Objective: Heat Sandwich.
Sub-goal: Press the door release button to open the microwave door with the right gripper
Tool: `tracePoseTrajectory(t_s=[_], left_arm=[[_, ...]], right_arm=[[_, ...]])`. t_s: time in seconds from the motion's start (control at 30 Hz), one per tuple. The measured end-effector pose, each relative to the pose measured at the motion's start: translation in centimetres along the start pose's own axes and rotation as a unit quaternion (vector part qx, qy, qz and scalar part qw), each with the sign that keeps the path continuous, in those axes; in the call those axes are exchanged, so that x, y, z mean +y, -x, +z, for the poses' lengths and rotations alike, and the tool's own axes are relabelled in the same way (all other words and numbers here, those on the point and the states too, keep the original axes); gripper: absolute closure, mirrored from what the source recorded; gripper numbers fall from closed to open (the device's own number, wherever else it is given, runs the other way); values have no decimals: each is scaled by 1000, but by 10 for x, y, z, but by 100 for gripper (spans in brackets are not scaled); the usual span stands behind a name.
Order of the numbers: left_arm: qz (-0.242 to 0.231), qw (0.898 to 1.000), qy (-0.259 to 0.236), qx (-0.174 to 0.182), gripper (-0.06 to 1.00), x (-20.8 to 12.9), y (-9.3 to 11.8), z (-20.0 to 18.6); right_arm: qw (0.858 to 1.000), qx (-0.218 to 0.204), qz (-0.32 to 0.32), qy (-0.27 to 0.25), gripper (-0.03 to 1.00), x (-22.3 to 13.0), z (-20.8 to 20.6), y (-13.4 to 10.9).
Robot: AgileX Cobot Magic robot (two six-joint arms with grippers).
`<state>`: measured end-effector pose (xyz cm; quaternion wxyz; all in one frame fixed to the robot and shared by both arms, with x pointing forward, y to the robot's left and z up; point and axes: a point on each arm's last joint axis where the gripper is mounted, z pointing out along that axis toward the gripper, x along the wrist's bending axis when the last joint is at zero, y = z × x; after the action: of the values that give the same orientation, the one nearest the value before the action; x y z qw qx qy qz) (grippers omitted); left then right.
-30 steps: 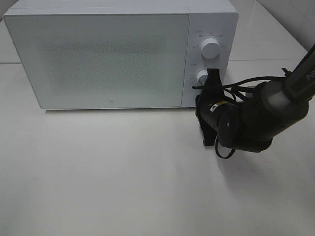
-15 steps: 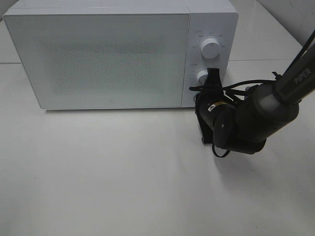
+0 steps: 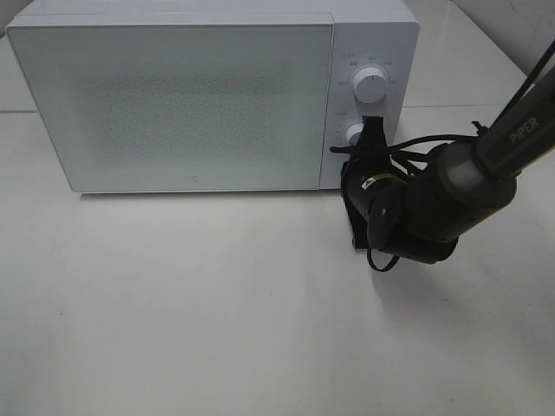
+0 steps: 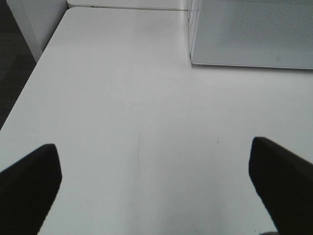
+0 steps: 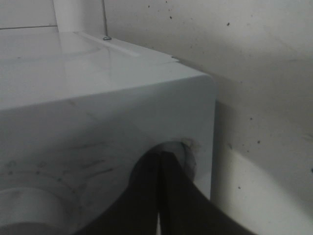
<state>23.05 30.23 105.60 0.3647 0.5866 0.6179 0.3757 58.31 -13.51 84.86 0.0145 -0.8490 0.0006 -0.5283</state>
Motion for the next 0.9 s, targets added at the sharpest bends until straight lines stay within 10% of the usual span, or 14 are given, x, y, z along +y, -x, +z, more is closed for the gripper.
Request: tracePoseTrajectory(t_s=[0.9], left_arm=[[0,1000,0,0,-5,0,0,0]], right_arm=[[999,-39,-6,-5,96,1,8,-3]])
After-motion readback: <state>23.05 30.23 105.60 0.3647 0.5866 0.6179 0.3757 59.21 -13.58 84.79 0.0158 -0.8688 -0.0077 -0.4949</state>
